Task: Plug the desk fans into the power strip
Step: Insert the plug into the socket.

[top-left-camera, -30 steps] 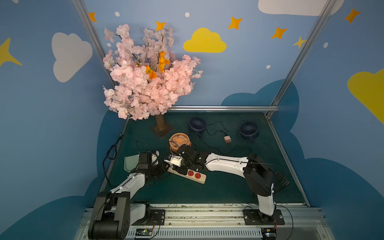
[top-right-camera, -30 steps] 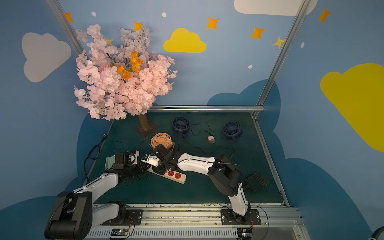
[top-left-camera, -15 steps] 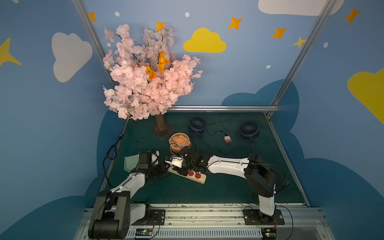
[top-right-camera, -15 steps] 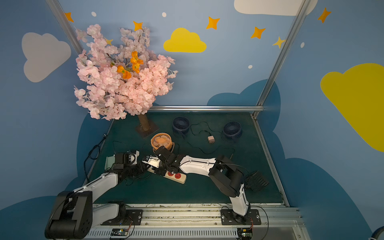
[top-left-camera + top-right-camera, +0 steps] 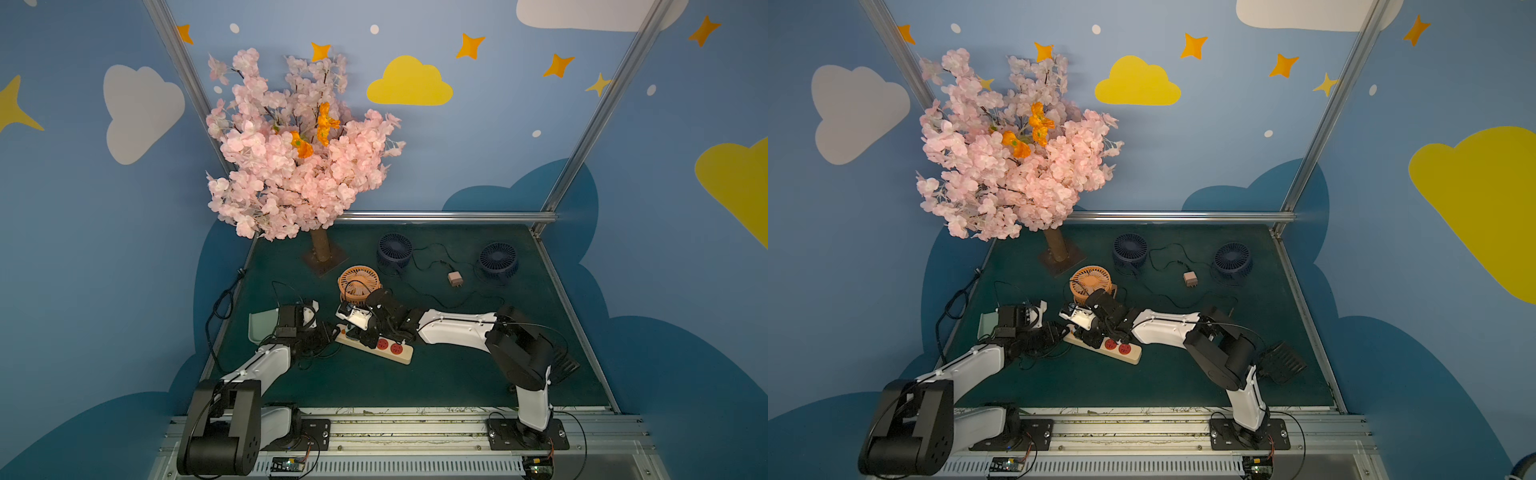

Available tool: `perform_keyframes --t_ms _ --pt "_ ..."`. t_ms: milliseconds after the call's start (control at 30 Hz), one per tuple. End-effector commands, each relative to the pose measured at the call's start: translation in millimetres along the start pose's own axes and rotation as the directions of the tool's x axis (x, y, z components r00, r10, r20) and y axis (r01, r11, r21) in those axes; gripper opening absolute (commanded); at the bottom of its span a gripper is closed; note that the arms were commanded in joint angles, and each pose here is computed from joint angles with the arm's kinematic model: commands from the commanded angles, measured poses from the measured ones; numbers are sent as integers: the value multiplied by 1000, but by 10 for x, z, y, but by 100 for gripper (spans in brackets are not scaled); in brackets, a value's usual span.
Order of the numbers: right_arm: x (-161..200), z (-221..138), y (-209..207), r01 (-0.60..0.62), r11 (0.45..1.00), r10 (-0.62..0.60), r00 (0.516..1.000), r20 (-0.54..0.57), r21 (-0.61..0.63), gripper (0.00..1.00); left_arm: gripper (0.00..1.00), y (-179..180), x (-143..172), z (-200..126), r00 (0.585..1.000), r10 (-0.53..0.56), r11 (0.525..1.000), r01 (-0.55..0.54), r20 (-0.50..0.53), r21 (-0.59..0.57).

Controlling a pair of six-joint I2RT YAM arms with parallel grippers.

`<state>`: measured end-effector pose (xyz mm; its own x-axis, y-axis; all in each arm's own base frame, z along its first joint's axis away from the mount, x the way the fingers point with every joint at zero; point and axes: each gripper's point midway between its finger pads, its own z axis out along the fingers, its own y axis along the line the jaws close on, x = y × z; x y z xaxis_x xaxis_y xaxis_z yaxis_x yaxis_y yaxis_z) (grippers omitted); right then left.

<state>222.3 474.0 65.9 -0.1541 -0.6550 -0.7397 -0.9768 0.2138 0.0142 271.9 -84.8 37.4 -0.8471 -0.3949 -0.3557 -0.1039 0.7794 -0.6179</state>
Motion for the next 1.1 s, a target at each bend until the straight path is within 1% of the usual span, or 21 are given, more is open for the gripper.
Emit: perform_keyframes --t_ms 0,67,167,267,400,600,800,900,967,1067 --pt "2298 -127 -33 -113 988 155 755 -637 106 0 36 45 113 33 999 -1 1000 0 -51 -13" --pt "2294 -104 10 -123 988 153 760 -632 92 0 36 44 111 35 999 -1 1000 0 -52 -12" --pt "2394 -61 60 -114 990 139 743 -655 80 0 36 40 118 34 999 0 1000 0 -54 -10" --pt "2499 -54 87 -132 988 148 727 -670 74 0 36 38 116 30 999 1 1000 -2 -53 -10" --pt "2537 -78 59 -178 981 182 716 -673 76 0 35 38 110 23 999 3 1000 -4 -49 -13" --pt "2630 -133 44 -175 980 193 692 -696 98 0 35 32 116 25 999 2 1000 -3 -53 -8" --pt "2816 -181 113 -179 977 209 655 -727 120 0 35 24 117 34 998 3 1000 -3 -56 -3" --pt "2926 -195 177 -177 976 211 625 -751 127 0 35 24 125 38 998 1 1000 -1 -60 0" --pt "2940 -223 213 -161 978 203 618 -760 130 0 35 28 128 40 998 0 1000 0 -61 -2" --pt "2969 -289 283 -189 972 227 603 -765 140 0 35 26 124 52 998 -1 1000 1 -66 0"
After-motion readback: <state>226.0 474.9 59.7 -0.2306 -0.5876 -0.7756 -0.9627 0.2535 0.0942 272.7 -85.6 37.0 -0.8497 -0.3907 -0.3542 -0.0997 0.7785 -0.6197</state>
